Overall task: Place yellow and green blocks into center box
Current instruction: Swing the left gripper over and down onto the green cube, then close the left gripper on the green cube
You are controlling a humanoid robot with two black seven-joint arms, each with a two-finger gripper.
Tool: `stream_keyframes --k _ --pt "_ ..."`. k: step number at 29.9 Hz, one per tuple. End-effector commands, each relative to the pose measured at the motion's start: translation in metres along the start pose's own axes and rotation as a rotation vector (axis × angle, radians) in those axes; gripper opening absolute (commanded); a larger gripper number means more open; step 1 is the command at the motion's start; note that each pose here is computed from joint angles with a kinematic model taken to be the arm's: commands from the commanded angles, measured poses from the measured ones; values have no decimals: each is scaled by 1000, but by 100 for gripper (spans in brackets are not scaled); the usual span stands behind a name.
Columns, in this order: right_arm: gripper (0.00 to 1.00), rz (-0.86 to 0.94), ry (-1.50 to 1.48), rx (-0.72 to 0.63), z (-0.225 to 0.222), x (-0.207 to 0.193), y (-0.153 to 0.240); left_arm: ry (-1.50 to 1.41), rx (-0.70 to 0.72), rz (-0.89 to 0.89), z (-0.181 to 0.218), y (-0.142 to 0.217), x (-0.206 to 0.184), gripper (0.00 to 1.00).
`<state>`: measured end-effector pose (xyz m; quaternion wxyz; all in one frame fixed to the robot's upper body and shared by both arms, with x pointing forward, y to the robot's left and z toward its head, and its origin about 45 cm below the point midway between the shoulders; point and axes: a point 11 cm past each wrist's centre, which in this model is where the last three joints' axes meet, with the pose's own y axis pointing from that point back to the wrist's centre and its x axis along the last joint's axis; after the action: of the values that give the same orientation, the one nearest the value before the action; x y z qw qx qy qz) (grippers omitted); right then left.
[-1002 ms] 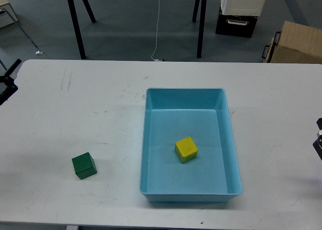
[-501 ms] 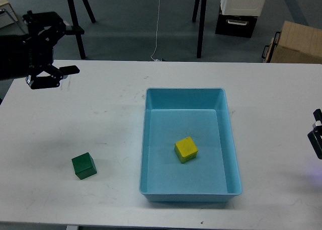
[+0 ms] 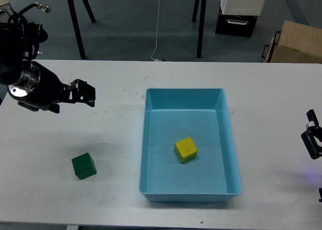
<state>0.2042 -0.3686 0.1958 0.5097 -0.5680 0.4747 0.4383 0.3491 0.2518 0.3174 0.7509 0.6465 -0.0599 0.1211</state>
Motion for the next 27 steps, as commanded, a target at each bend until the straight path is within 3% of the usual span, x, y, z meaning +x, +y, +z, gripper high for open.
stream_keyframes --k 1,11,27 --pt "99 31 -2 12 -3 9 5 -77 155 -68 -19 -10 -20 100" --pt "99 96 6 37 -12 29 16 -22 221 -203 -53 -69 -54 100" --pt "99 113 11 39 -15 35 16 -38 159 -249 -26 -102 -67 100"
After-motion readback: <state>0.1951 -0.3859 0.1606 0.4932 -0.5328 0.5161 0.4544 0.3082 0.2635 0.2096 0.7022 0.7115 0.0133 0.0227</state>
